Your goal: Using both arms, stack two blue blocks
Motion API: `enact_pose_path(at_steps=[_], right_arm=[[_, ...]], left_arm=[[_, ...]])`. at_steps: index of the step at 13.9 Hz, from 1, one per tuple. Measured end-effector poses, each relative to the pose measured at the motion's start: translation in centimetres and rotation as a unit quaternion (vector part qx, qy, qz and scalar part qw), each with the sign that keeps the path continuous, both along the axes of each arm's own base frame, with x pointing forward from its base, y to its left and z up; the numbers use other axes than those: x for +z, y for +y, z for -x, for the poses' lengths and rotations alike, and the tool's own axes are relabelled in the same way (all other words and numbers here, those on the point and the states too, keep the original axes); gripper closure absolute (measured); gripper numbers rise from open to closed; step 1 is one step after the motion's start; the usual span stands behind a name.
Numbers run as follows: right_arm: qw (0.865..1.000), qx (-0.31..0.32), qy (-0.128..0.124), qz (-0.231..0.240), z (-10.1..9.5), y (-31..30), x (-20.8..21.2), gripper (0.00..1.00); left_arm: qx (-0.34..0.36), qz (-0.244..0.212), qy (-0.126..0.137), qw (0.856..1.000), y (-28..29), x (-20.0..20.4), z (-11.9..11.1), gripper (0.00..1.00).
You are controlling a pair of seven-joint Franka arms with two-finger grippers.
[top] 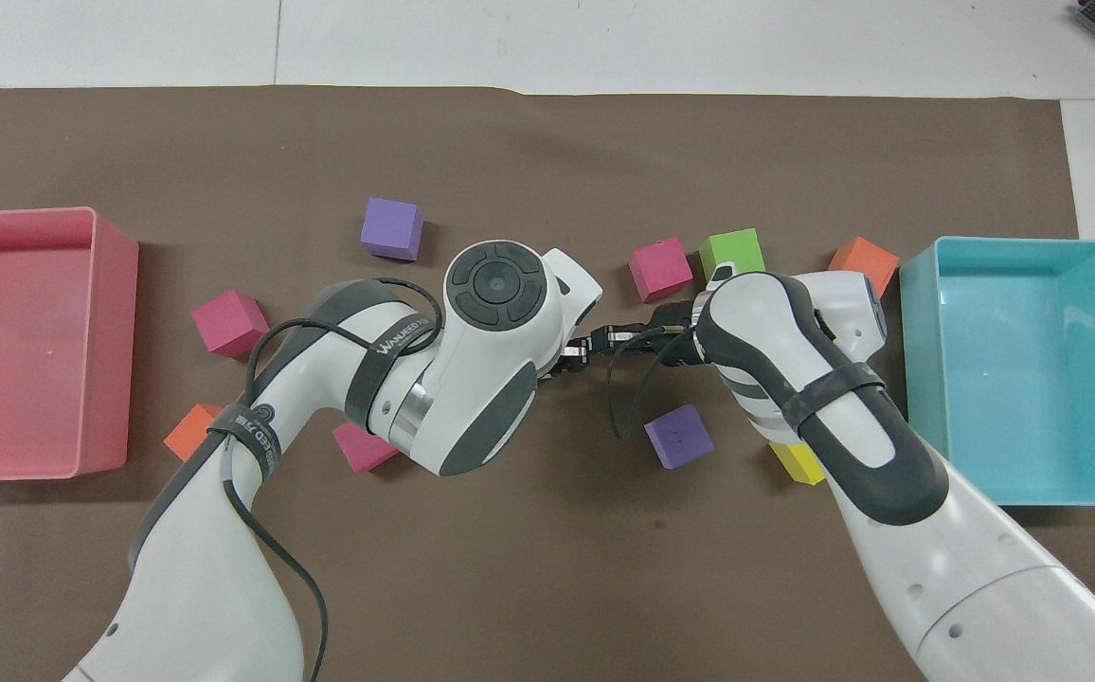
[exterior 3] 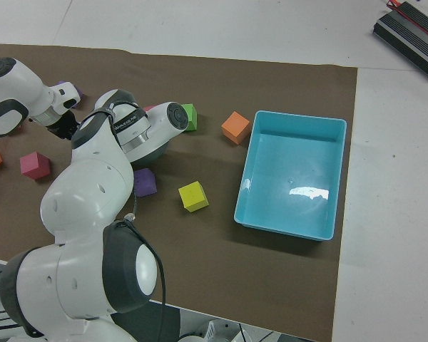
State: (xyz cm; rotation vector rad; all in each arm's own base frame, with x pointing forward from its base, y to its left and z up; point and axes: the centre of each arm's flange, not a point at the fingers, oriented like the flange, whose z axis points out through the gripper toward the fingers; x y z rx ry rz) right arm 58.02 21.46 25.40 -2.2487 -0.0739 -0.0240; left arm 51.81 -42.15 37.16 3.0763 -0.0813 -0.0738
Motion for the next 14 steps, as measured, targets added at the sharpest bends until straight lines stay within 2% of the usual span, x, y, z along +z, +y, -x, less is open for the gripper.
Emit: enact_pose_path(at_steps=[6, 9, 14], right_arm=[[1.0, 0.0, 0.0, 0.0, 0.0, 0.0, 0.0, 0.99], [1.0, 0.0, 0.0, 0.0, 0.0, 0.0, 0.0, 0.99], [1.0, 0.0, 0.0, 0.0, 0.01, 0.0, -0.01, 0.99]], left_arm=[[0.0, 0.0, 0.0, 1.0, -0.01, 0.0, 0.0, 0.42], [0.0, 0.0, 0.0, 1.0, 0.0, 0.0, -0.01, 0.36], [0.002, 0.0, -0.001, 1.0, 0.13, 0.01, -0.13, 0.32]])
